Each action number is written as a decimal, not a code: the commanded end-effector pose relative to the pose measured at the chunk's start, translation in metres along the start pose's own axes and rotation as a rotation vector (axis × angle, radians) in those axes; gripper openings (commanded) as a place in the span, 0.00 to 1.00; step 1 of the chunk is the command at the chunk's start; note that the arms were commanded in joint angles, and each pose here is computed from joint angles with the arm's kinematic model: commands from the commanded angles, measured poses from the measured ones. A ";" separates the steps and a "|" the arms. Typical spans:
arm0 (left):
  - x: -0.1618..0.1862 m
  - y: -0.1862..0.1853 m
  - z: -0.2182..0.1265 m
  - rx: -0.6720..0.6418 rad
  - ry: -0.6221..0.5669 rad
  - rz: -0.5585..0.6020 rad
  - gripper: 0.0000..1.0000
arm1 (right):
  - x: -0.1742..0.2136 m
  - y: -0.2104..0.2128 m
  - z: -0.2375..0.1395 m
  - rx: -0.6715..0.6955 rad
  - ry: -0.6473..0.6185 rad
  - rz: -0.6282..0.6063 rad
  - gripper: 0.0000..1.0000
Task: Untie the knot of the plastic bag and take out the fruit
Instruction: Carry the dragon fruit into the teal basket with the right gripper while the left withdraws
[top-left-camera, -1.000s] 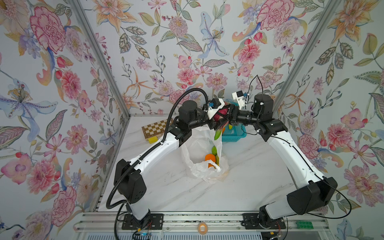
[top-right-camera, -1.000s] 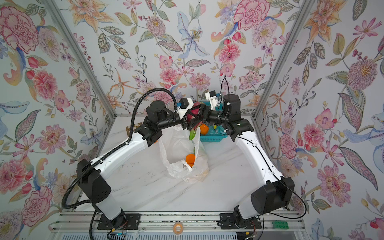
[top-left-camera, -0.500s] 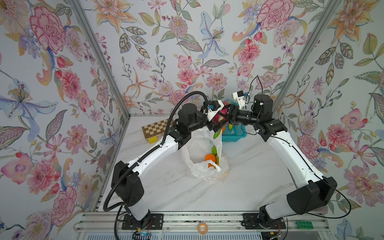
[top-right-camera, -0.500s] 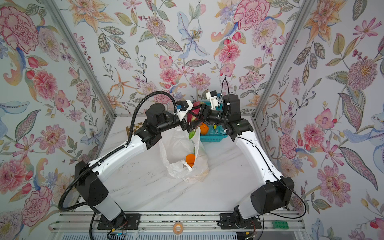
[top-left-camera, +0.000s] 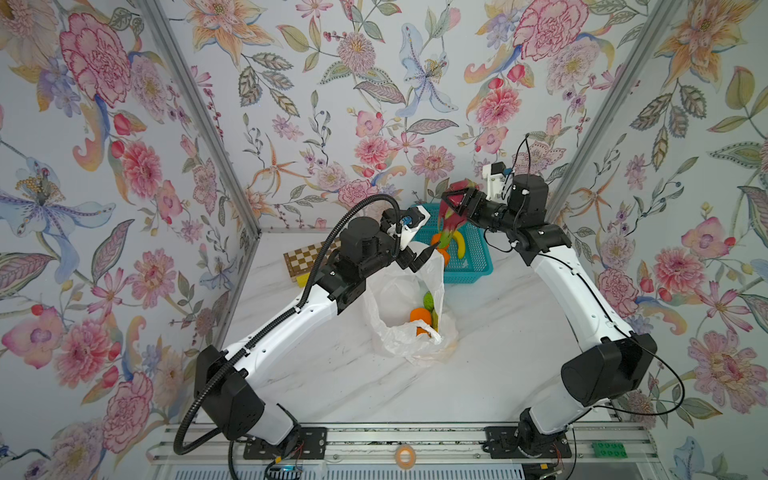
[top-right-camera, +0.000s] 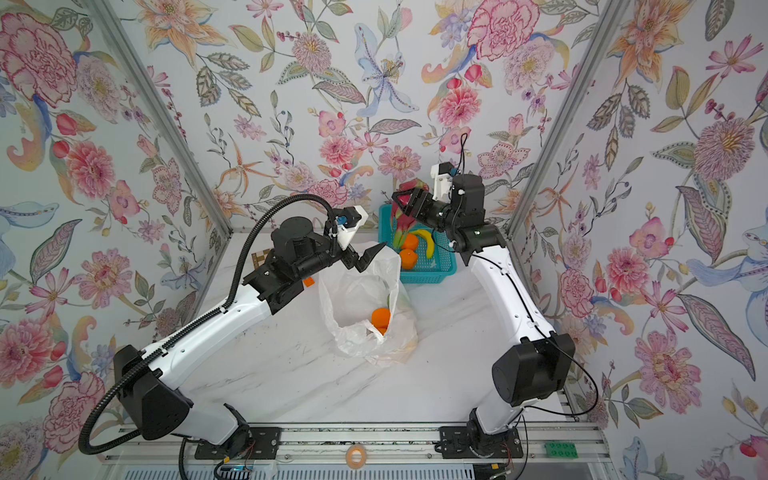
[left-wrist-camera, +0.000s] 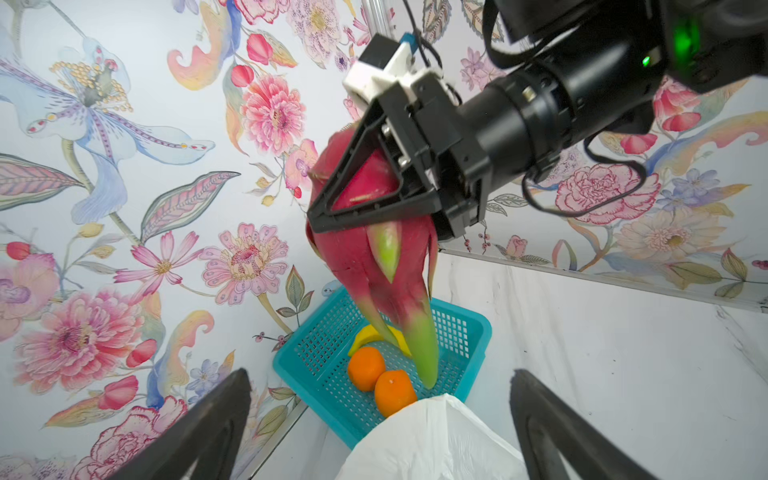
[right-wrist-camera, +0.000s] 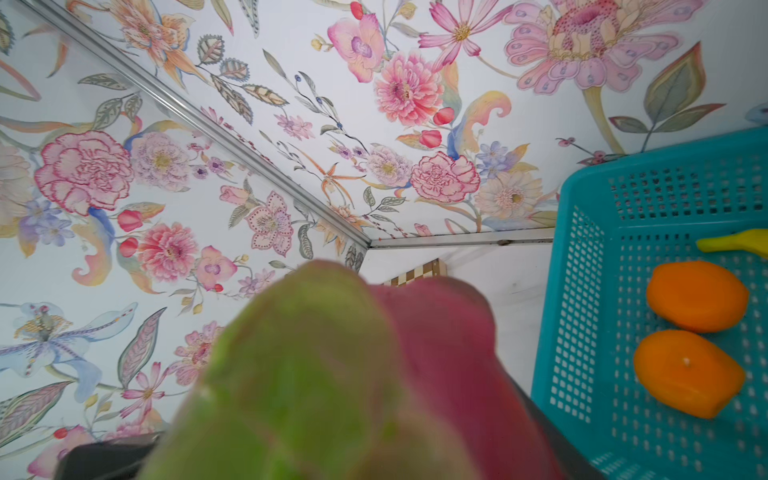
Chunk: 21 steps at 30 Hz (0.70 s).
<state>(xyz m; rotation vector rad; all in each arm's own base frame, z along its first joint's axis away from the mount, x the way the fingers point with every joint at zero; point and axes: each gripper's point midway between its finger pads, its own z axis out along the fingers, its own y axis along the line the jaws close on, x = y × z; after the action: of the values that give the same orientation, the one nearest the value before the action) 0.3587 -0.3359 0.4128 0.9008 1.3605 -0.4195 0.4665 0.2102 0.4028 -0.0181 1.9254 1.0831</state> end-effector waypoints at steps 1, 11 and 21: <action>0.007 0.006 -0.010 -0.039 0.054 -0.052 0.99 | -0.002 -0.033 0.020 0.097 0.014 -0.043 0.46; 0.018 0.006 -0.018 -0.047 0.125 -0.138 0.99 | 0.022 -0.133 0.076 0.305 0.176 0.060 0.44; 0.030 0.002 -0.019 -0.039 0.186 -0.228 0.99 | 0.053 -0.234 0.098 0.496 0.274 0.142 0.43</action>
<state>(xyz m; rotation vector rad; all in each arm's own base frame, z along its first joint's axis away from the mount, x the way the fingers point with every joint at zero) 0.3573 -0.3212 0.3759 0.8160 1.6166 -0.4740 0.5957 0.1671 0.1973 0.2408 2.3926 0.7583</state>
